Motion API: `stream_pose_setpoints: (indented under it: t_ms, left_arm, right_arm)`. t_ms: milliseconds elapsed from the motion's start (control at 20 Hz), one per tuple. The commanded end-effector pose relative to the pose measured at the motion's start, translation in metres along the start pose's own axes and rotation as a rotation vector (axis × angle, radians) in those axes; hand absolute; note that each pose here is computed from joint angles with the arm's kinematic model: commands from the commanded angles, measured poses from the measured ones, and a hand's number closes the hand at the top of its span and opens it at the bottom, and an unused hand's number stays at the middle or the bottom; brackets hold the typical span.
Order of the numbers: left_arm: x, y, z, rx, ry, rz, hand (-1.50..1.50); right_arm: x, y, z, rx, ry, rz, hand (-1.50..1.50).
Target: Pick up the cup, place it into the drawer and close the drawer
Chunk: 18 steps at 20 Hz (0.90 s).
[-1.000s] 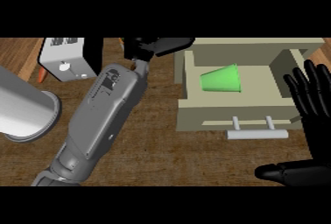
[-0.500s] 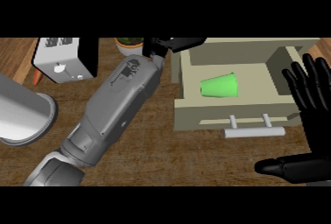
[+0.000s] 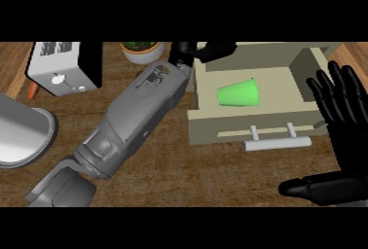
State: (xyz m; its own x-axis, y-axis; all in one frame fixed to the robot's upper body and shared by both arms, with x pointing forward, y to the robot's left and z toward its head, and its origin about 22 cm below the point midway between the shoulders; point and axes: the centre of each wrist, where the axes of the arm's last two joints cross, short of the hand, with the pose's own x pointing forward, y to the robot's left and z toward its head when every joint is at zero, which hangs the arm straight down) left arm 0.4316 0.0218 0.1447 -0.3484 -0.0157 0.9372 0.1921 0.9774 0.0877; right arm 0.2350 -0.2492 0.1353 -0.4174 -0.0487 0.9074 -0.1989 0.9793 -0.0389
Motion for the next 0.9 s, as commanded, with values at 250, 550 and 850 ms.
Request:
stream_pose_setpoints:
  t_ms: [250,550,850]
  left_arm:
    - [-0.010,-0.005,0.002,-0.036,0.055,-0.132,1.50]
    - [-0.012,-0.011,0.005,-0.022,0.062,-0.207,-1.50]
    - [-0.004,-0.018,0.007,-0.019,0.029,-0.047,-1.50]
  right_arm:
    - [-0.006,0.009,-0.005,0.027,-0.007,0.007,-1.50]
    - [-0.003,0.005,-0.009,0.044,-0.040,-0.023,-1.50]
    - [0.004,-0.003,-0.012,0.037,-0.047,-0.068,-1.50]
